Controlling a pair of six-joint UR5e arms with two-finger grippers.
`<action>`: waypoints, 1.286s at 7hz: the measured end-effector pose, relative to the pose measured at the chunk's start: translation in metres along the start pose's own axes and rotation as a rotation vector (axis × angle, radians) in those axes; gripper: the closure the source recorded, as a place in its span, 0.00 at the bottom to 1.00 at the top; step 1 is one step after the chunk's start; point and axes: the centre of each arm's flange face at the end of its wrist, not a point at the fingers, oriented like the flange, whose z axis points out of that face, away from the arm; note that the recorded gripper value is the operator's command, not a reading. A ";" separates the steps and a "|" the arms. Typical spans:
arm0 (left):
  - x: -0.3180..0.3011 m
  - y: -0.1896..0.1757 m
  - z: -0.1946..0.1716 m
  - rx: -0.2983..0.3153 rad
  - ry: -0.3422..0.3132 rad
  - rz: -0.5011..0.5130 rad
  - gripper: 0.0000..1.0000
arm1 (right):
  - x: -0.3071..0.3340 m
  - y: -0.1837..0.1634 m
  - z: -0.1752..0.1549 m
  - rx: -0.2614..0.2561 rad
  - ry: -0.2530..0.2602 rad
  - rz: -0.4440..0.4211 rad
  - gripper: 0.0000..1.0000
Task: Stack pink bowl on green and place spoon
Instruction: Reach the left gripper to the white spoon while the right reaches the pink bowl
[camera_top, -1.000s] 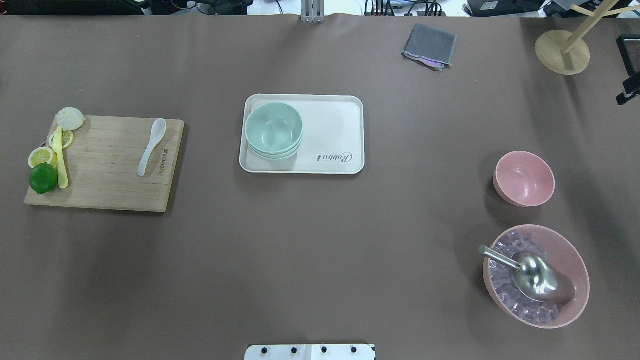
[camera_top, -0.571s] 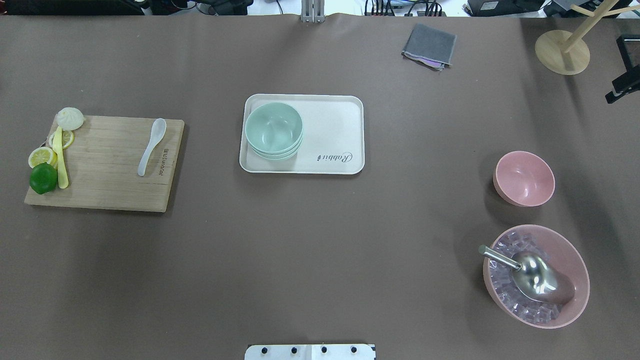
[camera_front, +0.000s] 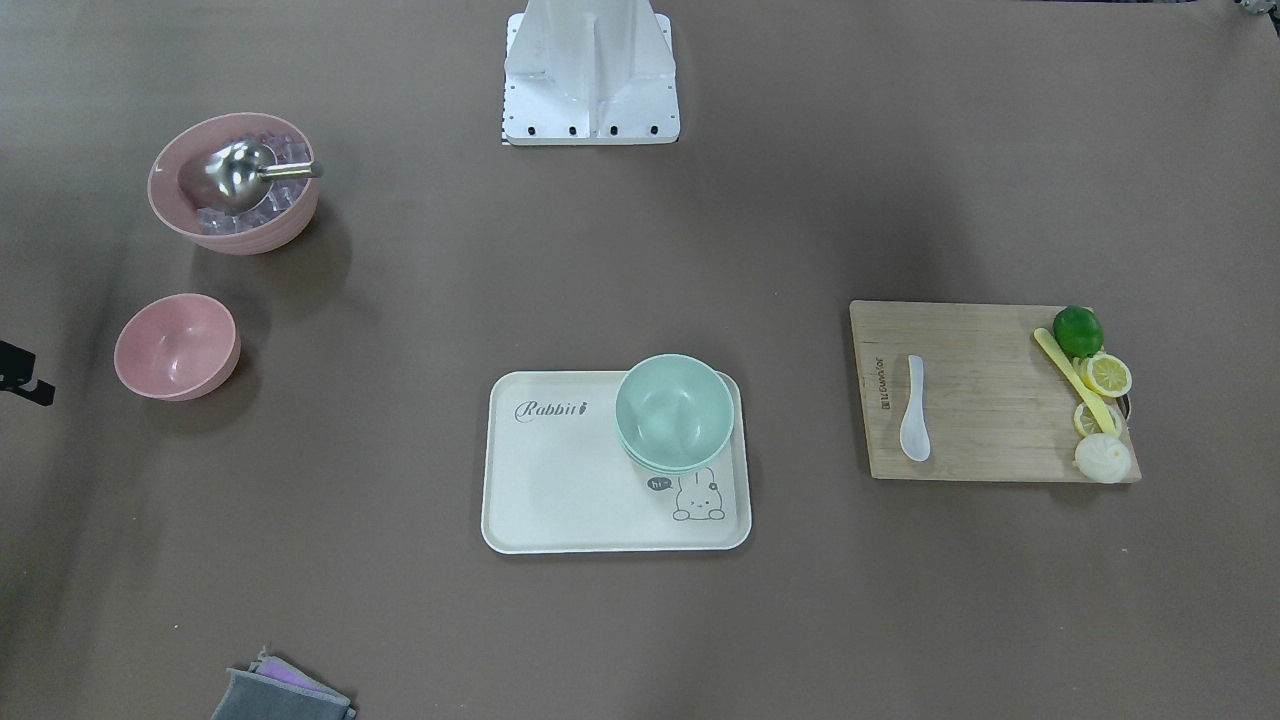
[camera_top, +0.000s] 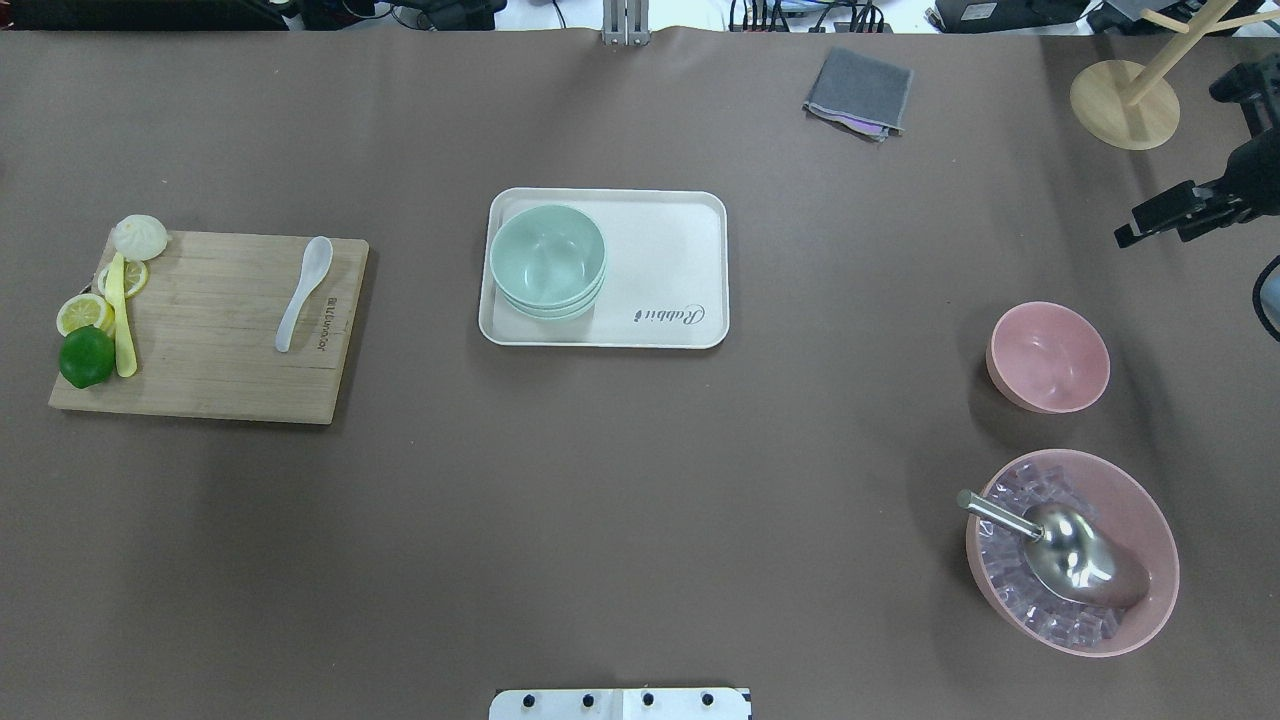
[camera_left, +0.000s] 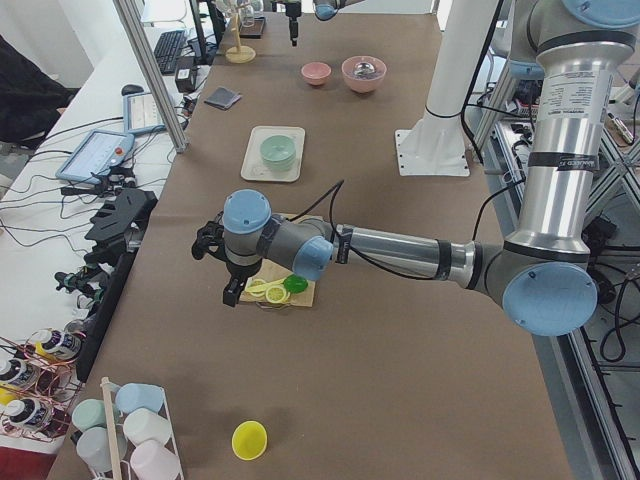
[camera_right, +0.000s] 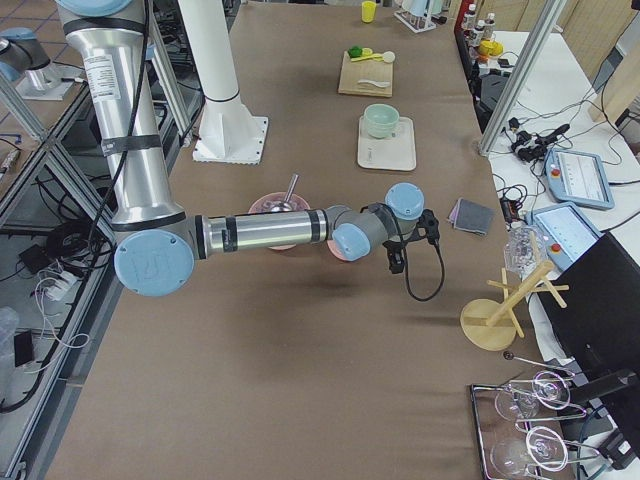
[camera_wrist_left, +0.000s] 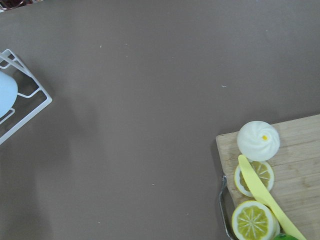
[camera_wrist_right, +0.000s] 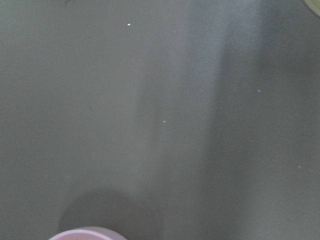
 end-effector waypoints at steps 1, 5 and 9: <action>0.005 -0.001 0.001 -0.002 0.011 0.007 0.02 | -0.014 0.009 0.018 -0.007 -0.024 0.011 0.00; 0.014 -0.004 0.009 -0.017 0.023 0.017 0.02 | -0.024 0.051 0.065 -0.090 -0.037 0.056 0.18; 0.019 -0.005 0.015 -0.026 0.028 0.025 0.02 | -0.008 0.072 0.072 -0.113 -0.032 0.063 1.00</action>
